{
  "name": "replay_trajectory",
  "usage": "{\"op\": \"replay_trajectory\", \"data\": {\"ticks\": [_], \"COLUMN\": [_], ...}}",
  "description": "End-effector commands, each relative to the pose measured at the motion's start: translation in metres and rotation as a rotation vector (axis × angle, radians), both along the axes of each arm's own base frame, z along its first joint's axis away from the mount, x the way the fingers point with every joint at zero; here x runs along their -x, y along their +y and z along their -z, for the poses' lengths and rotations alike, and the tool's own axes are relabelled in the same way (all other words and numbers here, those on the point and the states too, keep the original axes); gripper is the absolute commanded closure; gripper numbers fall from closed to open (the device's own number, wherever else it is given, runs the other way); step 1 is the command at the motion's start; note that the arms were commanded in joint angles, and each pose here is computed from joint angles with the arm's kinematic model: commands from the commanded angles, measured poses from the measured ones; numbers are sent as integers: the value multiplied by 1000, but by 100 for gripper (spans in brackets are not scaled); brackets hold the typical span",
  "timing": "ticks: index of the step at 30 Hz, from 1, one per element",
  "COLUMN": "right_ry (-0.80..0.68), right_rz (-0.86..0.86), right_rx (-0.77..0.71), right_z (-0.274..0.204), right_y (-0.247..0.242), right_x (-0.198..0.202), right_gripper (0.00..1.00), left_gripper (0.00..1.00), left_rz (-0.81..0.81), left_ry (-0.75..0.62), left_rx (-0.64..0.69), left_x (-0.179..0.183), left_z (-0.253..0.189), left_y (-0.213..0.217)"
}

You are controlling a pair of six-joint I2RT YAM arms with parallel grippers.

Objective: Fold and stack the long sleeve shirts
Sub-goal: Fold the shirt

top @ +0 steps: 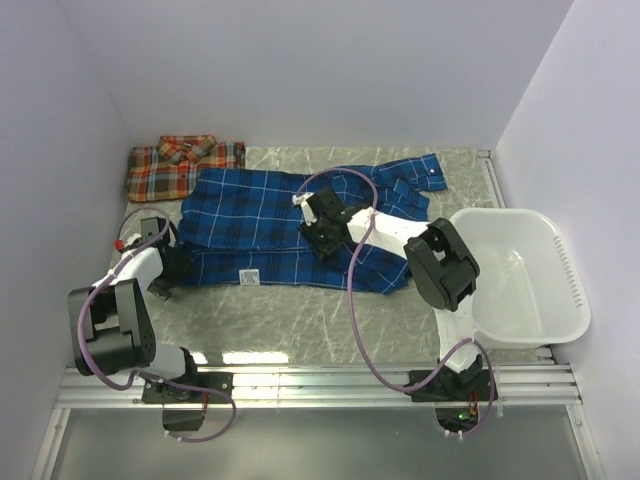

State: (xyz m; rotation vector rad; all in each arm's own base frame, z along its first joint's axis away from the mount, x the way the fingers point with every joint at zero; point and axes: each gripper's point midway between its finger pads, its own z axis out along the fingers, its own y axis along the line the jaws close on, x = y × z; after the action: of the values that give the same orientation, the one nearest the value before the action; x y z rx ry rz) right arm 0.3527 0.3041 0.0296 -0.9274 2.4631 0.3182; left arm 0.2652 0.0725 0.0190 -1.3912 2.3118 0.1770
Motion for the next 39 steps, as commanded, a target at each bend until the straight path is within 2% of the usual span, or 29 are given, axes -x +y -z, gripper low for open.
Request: {"op": "replay_trajectory", "data": {"ticks": [1,4,8,12,13,16,20,23,25,30,39], "right_ry": [-80,-82,-97,-112,-128,-100,-54,68,135,234,396], "right_rz": [118,194,237,212,210,174,115,50,23,24,68], "right_rx": [38,43,8,-106,-154,-249,-450,-568,-590,-560,-333], "right_z": [-11,-11,-34,-71,-89,-104,-135,-129,-117,-88,-10], "right_y": [-15,-26,-32,-18,-15,-5,19,43,55,69,46], "right_x": [-33,-41,-45,-37,-36,-20,4,28,38,46,67], "right_gripper": [56,56,57,56,57,57,60,64,68,71,71], "left_gripper": [26,26,25,23,23,25,29,34,40,51,54], "left_rz": [-38,-46,-10,41,78,146,322,423,453,470,453], "left_ry": [71,68,-14,-155,-179,-268,-363,-385,-403,-336,-180], "left_rx": [-6,-26,-59,-75,-68,-63,9,76,101,45,-46], "left_x": [13,11,-7,-30,-34,-44,-54,-58,-66,-86,-111], "left_z": [9,4,-21,-73,-82,-112,-129,-119,-114,-87,-31], "left_y": [8,14,19,17,8,-11,-70,-106,-118,-115,-97]}}
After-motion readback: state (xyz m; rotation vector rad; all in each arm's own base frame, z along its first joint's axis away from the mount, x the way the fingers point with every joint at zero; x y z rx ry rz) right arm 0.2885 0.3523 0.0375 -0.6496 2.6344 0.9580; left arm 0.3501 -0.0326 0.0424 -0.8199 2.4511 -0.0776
